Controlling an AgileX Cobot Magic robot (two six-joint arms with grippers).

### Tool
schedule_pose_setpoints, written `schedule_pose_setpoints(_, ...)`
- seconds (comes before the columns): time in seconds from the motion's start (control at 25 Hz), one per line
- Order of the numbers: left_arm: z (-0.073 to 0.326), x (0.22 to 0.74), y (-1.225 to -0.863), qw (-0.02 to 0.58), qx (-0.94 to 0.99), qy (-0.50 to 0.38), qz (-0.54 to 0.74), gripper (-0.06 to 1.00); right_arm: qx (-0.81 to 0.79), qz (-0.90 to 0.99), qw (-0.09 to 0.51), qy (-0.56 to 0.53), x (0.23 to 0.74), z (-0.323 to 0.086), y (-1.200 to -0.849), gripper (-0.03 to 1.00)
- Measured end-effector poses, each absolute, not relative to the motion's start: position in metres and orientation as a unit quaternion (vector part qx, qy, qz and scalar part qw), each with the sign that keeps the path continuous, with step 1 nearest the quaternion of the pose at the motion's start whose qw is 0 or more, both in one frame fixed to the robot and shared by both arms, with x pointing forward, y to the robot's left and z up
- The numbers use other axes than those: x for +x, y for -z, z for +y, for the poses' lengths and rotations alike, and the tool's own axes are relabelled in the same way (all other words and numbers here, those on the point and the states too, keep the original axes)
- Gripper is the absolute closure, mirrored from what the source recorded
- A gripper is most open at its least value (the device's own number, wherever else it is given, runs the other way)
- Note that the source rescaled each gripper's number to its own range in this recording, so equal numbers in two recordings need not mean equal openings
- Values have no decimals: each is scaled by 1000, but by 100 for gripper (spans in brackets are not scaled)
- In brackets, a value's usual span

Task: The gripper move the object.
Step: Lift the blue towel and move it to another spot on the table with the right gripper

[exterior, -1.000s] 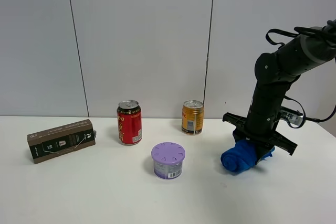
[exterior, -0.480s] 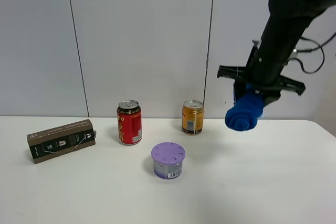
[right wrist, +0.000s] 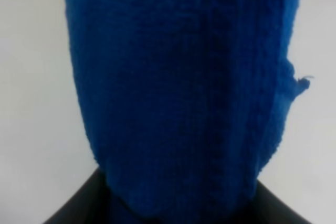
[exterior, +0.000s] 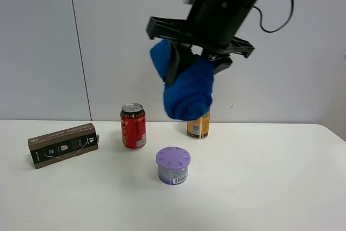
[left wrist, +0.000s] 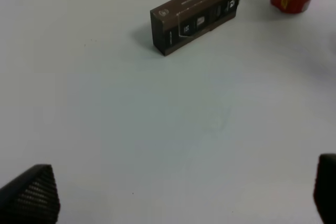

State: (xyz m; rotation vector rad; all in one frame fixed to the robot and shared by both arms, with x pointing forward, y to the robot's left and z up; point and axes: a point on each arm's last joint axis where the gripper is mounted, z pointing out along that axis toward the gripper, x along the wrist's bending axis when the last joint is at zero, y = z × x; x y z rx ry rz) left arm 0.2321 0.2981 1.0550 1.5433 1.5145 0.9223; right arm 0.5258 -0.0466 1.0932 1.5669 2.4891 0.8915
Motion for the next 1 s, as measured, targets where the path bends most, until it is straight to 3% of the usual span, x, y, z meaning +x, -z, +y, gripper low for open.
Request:
schedule_pose_setpoints(0.24, 298, 232, -1055, 385, 606, -362, 595, -6, 476, 831, 24, -286, 549, 10, -1079, 97)
schedule_pose_setpoints(0.6, 298, 232, -1055, 385, 606, -362, 595, -6, 444, 873, -10, -199, 573, 74, -1016, 97)
schedule_pose_setpoints(1.0, 298, 232, -1055, 385, 606, -362, 595, -6, 430, 885, -12, -178, 581, 107, -960, 97)
